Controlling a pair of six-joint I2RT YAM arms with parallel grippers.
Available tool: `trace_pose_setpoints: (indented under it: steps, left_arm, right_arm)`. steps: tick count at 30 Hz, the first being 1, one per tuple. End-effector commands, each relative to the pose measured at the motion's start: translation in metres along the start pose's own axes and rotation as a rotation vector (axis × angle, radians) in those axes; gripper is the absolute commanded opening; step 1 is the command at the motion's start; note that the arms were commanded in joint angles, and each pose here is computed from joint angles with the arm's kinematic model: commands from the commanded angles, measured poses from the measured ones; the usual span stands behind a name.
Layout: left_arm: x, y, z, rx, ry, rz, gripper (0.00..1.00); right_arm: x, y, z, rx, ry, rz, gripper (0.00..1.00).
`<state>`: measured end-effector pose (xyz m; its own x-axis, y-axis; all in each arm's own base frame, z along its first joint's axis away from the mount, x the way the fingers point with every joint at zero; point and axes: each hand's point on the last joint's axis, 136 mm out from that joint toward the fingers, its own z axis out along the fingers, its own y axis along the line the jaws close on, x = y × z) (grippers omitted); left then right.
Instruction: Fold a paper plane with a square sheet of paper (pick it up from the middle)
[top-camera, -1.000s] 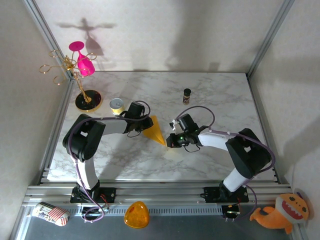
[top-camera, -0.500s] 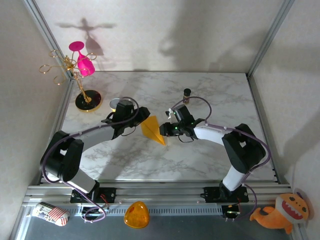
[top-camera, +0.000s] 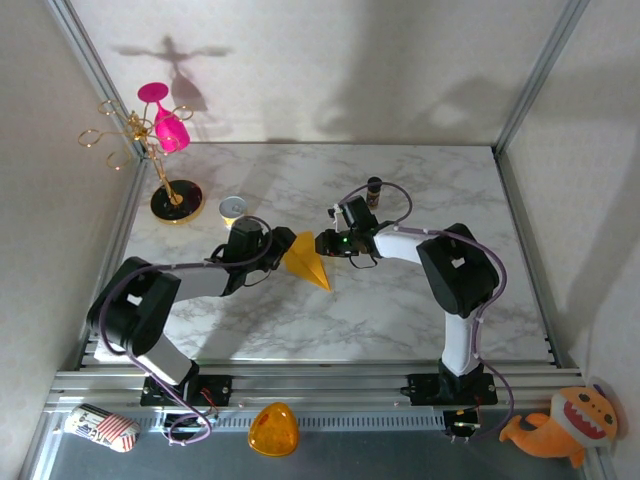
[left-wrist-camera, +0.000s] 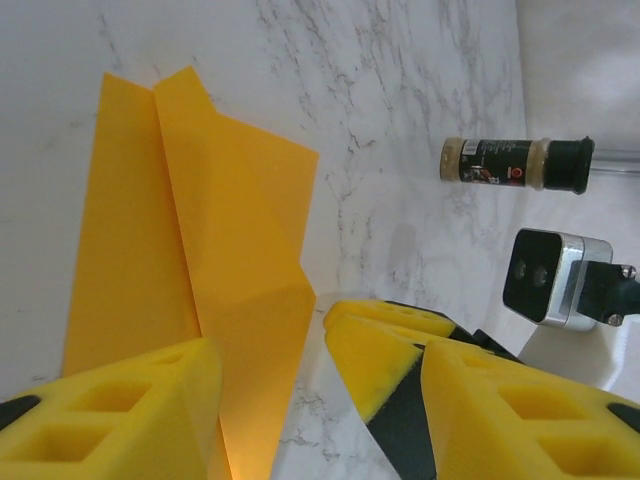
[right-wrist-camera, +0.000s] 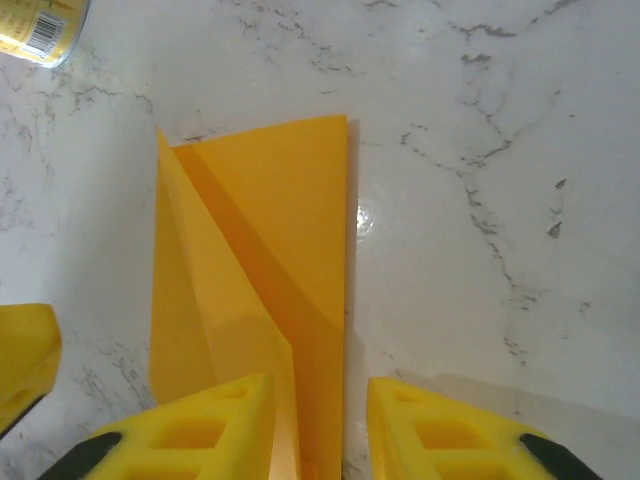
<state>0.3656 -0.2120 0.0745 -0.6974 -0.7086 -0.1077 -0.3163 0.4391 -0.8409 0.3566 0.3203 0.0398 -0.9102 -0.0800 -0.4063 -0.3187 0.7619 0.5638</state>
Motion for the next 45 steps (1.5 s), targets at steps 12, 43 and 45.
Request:
trace_pose_setpoints:
  steps: [12,43,45]
  left_arm:
    - [0.011,0.016,0.026,-0.039,0.094,-0.070,0.46]
    - [0.009,0.037,0.027,-0.192,0.117,0.018,0.37]
    - [0.010,0.038,0.026,-0.192,0.117,0.017,0.37]
  right_arm:
    - [0.022,-0.009,0.016,0.007,0.125,-0.015,0.21]
    - [0.033,-0.031,0.026,0.089,0.160,0.014,0.12]
    - [0.030,-0.028,0.022,0.085,0.146,0.010,0.13]
